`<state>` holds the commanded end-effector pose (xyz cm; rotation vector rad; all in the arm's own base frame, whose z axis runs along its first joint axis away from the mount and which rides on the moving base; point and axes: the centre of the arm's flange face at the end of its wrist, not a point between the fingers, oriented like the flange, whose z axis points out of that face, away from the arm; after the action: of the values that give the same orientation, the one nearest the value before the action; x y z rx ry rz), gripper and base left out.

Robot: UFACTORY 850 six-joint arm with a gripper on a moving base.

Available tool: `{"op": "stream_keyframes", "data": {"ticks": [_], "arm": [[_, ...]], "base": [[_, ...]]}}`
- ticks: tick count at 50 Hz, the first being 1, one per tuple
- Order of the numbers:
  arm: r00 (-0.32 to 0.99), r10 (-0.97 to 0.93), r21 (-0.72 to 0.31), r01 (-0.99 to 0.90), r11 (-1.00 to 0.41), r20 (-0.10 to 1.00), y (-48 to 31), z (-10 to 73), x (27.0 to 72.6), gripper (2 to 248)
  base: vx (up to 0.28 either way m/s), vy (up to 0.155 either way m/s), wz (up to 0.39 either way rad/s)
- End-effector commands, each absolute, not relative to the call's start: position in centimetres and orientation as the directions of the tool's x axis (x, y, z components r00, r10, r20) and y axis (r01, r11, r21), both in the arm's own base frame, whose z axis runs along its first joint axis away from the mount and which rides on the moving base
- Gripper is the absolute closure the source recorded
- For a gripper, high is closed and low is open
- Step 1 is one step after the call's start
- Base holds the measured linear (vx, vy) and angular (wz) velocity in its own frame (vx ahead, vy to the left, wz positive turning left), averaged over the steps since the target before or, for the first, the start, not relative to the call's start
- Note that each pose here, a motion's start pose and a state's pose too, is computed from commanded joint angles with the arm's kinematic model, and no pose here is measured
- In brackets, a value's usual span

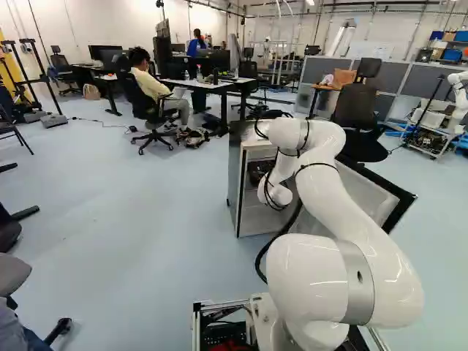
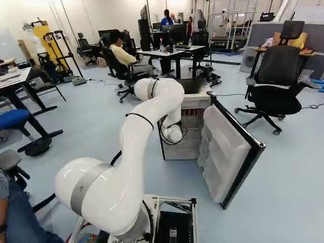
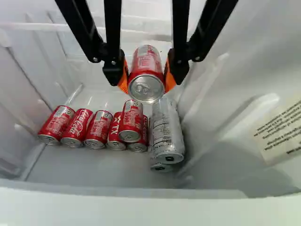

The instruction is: Grab a drink from the fridge

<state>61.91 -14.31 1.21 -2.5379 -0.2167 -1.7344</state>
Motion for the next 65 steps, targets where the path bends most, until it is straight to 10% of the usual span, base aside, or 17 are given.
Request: {"op": "stream_keyframes", "data": {"ticks": [65], "arm": [[0.403,0.057,0.009,0.121,-0.993,0.913,-15.1,3.7,58.2,154]], "base": [[0.000,0.000,0.000]]}}
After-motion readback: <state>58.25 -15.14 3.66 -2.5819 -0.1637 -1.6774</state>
